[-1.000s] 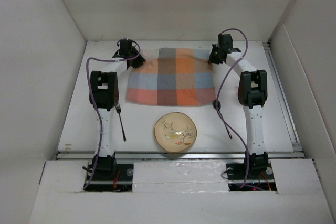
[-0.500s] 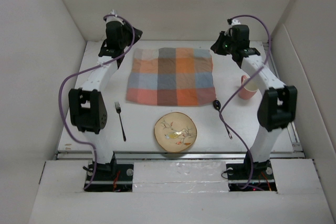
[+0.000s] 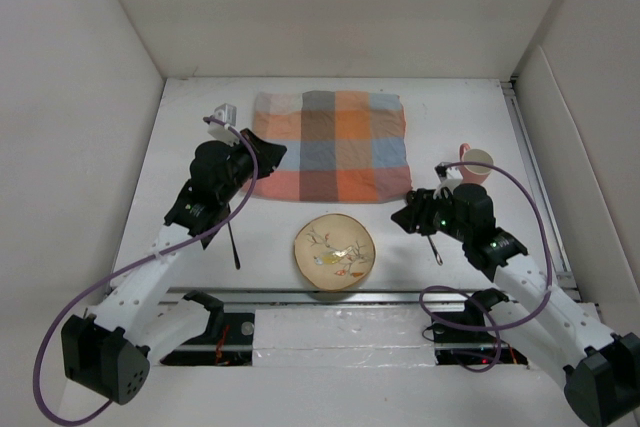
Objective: Set the dinner table for one person
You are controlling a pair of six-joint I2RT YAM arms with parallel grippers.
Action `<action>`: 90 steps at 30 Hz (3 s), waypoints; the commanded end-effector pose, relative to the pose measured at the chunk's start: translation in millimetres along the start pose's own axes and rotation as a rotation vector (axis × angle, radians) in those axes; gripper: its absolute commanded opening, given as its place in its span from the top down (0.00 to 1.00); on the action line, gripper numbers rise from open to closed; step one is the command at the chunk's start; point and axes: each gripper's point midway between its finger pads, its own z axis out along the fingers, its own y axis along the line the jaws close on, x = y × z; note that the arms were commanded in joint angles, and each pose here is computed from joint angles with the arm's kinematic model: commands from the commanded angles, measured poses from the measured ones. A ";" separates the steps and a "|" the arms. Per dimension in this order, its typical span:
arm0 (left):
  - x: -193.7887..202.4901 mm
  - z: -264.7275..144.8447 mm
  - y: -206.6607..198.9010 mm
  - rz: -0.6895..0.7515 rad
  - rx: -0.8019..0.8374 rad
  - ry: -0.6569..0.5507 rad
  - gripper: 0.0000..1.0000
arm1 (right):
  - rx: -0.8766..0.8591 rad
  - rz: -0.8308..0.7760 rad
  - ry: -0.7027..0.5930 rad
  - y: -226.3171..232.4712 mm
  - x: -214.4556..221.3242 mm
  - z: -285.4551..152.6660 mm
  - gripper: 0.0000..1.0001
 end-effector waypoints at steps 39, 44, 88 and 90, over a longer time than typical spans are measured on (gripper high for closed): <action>25.8 -99.7 12.5 0.296 0.042 0.051 0.68 | -0.227 0.228 0.304 7.9 120.6 69.9 0.57; 25.0 -100.3 12.4 0.297 0.041 0.047 0.68 | -0.265 0.250 0.329 12.6 129.6 72.3 0.70; 21.3 -105.8 4.9 0.297 0.074 0.025 0.68 | -0.230 0.593 -0.282 36.7 -160.7 235.4 1.00; 21.3 -105.8 4.9 0.297 0.074 0.025 0.68 | -0.230 0.587 -0.276 37.4 -163.6 242.2 1.00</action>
